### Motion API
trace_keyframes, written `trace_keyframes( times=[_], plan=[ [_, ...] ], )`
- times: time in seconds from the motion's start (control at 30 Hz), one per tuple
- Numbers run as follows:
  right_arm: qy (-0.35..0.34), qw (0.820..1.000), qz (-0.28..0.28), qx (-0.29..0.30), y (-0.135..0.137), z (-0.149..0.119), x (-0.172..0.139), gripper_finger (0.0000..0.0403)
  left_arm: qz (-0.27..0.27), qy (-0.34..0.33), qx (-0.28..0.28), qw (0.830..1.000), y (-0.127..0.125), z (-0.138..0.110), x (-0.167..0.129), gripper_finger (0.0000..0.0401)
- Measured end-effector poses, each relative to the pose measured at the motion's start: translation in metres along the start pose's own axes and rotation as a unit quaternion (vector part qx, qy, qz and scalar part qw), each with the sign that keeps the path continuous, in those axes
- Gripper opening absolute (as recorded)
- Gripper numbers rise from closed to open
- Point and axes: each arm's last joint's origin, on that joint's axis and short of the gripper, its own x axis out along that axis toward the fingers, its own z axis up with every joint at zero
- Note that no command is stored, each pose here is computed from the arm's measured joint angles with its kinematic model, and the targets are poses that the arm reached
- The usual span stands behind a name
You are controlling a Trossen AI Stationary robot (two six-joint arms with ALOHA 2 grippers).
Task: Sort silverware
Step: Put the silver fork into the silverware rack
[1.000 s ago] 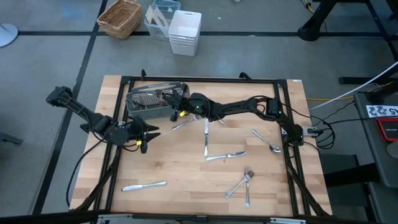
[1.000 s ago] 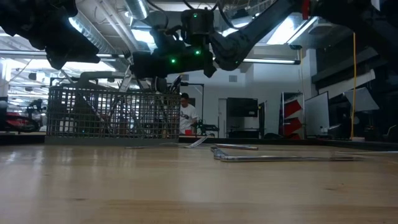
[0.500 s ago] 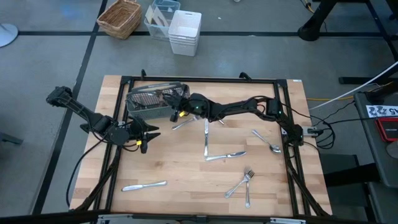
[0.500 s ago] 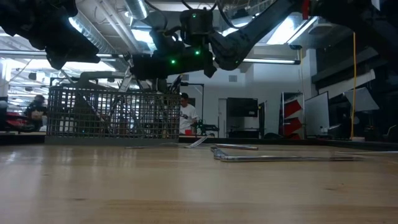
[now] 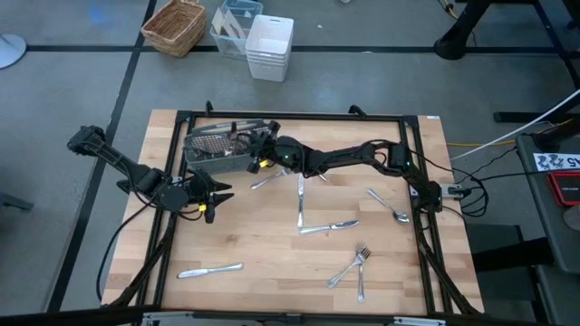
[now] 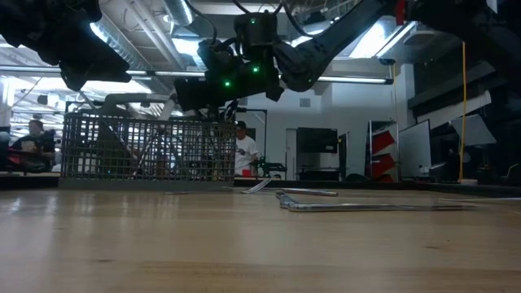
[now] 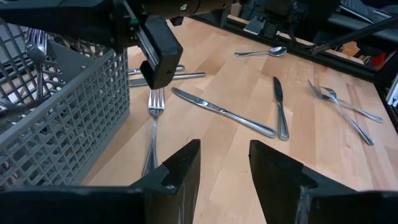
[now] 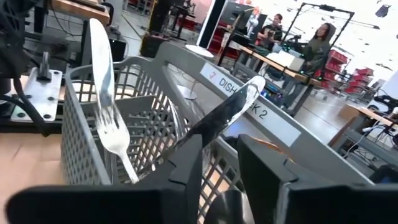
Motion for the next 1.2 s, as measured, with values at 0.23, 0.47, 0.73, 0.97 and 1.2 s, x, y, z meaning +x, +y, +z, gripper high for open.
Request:
trace_keyframes(
  times=[0.23,0.47,0.73,0.97,1.2],
  plan=[
    [-0.016,1.0,-0.005,0.006,-0.001,0.012,-0.003,0.0109,-0.011,0.007,-0.008,1.0,-0.001,0.0,0.0,0.0129],
    [-0.059,0.998,0.004,0.019,-0.001,0.053,-0.02,0.0108,-0.075,0.051,-0.01,0.996,-0.004,-0.003,-0.001,0.0129],
    [-0.079,0.996,0.037,0.023,0.015,0.093,-0.047,0.0108,-0.206,0.151,-0.028,0.967,-0.012,-0.008,-0.003,0.0129],
    [-0.017,0.994,0.103,-0.013,0.047,0.101,-0.071,0.0108,-0.237,0.209,-0.032,0.948,-0.02,-0.017,-0.002,0.0129],
    [0.074,0.98,0.173,-0.071,0.081,0.09,-0.094,0.0108,-0.204,0.255,-0.015,0.945,-0.026,-0.032,0.01,0.0129]
  ],
)
